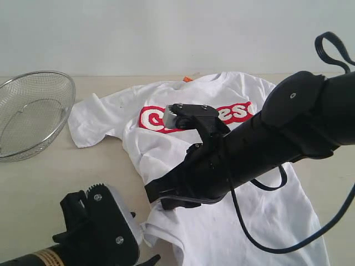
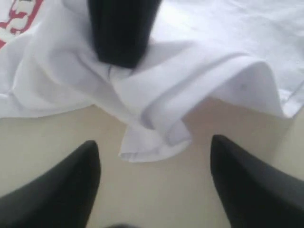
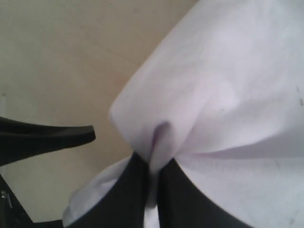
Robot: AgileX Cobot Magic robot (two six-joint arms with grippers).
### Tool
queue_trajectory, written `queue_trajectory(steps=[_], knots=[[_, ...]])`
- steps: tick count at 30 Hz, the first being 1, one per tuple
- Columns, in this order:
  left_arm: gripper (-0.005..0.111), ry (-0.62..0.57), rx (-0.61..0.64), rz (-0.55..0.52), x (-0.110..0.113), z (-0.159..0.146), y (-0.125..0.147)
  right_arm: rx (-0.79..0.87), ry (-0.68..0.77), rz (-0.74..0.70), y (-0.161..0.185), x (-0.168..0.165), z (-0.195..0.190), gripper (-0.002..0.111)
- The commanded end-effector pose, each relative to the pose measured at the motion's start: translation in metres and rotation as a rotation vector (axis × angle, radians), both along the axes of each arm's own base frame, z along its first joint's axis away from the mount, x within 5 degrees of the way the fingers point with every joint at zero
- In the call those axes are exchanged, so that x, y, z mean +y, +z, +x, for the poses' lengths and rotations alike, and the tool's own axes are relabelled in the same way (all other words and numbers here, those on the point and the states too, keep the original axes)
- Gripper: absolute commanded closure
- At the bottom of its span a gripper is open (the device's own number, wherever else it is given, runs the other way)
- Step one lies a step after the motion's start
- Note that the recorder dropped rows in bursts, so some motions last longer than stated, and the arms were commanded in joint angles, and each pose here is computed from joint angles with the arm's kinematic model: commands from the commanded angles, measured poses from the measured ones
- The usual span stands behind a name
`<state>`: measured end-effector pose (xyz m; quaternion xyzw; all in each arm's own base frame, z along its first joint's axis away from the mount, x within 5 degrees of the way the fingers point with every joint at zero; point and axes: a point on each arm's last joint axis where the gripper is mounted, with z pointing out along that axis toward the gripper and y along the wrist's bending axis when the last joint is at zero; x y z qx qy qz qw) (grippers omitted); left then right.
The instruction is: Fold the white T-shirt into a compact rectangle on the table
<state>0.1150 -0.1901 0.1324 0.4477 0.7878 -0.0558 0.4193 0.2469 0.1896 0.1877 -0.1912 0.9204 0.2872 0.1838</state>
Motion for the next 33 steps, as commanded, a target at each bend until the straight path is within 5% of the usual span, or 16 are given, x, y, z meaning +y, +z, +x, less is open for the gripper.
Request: queue_trajectory(steps=[1,17,24,27,33], knots=[[0.044,0.004,0.018,0.005,-0.002,-0.001,-0.005,-0.015,0.006,0.004,0.003,0.0,-0.001,0.108],[0.044,-0.111,-0.133,0.108,-0.014,0.007,-0.03,-0.01,0.003,0.007,0.003,0.0,-0.001,0.108],[0.045,-0.057,-0.13,0.088,-0.024,0.023,-0.033,-0.008,0.006,0.008,0.003,0.0,-0.001,0.108],[0.056,-0.035,-0.113,0.079,-0.026,0.03,-0.031,-0.006,0.003,0.009,0.003,0.0,-0.001,0.108],[0.095,-0.009,-0.073,0.101,-0.02,0.037,-0.034,-0.006,0.01,0.008,0.003,0.0,-0.002,0.108]])
